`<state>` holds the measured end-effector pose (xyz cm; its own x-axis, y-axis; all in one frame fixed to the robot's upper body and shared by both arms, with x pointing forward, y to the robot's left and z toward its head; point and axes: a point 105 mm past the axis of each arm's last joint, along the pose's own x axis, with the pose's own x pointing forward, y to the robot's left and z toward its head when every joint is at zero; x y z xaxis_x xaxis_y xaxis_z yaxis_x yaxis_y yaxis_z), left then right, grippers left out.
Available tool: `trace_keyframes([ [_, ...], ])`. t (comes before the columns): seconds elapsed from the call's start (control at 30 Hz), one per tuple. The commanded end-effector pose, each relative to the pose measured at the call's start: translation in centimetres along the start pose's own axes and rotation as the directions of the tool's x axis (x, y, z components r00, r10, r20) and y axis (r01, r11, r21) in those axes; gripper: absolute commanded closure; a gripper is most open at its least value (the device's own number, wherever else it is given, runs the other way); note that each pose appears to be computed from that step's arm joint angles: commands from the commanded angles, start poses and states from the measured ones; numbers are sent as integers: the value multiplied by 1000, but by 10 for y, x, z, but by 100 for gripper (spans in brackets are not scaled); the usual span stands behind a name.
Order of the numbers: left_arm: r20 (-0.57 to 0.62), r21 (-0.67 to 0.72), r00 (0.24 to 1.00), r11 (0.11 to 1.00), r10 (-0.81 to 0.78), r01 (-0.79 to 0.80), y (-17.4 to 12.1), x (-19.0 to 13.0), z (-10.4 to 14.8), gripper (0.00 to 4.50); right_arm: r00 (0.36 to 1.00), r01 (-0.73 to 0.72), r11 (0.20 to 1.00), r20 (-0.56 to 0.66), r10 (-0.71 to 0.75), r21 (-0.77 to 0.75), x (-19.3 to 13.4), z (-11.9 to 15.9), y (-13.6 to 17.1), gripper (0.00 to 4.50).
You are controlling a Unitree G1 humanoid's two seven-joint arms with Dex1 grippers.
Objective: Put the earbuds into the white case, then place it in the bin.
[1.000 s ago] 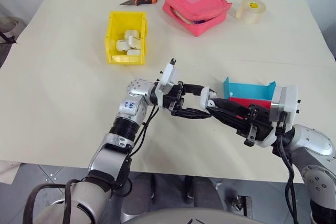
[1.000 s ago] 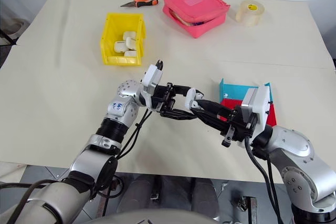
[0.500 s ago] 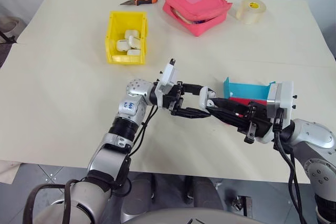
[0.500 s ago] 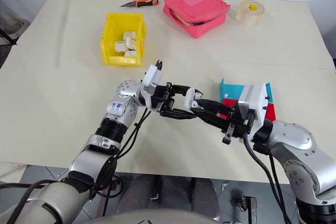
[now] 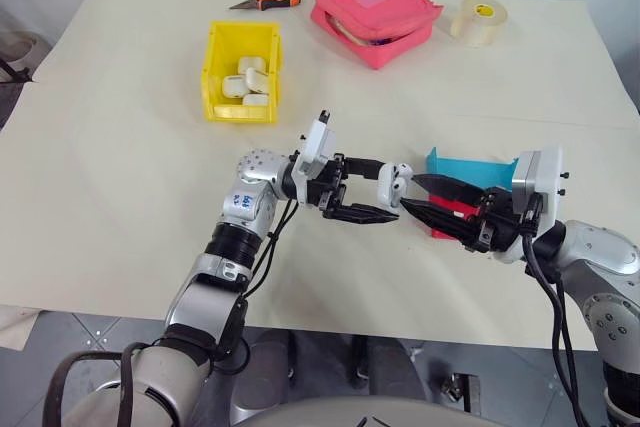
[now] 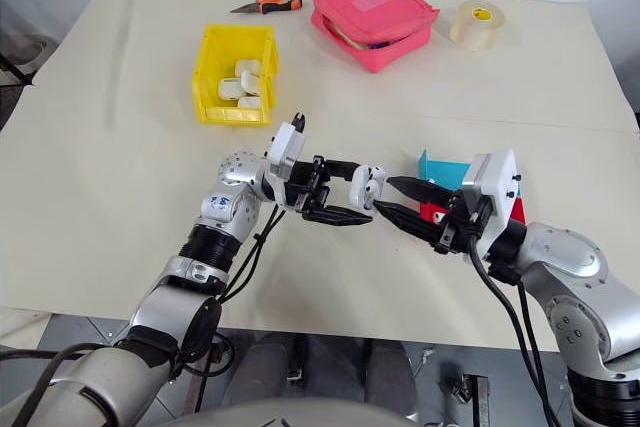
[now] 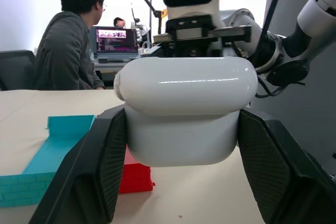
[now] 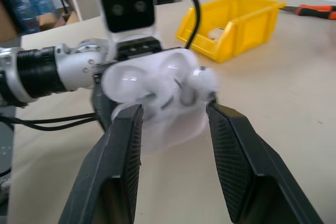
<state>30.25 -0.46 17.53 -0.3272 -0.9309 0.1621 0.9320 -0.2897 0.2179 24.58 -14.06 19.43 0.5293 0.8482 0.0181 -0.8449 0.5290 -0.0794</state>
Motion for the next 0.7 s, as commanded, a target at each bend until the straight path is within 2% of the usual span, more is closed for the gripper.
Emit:
trace_keyframes([
  [0.03, 53, 74, 998, 996, -45, 41, -1, 10, 16, 171, 999, 27, 1000, -39, -27, -9, -4, -2, -2, 250],
  [0.5, 51, 84, 998, 996, -23, 19, 5, 7, 16, 171, 998, 19, 1000, -61, -20, -17, -11, 3, 9, 250],
  [0.7, 52, 94, 998, 995, -22, 17, 7, 6, 16, 171, 996, 56, 997, -65, -59, -47, -11, 6, 3, 250],
])
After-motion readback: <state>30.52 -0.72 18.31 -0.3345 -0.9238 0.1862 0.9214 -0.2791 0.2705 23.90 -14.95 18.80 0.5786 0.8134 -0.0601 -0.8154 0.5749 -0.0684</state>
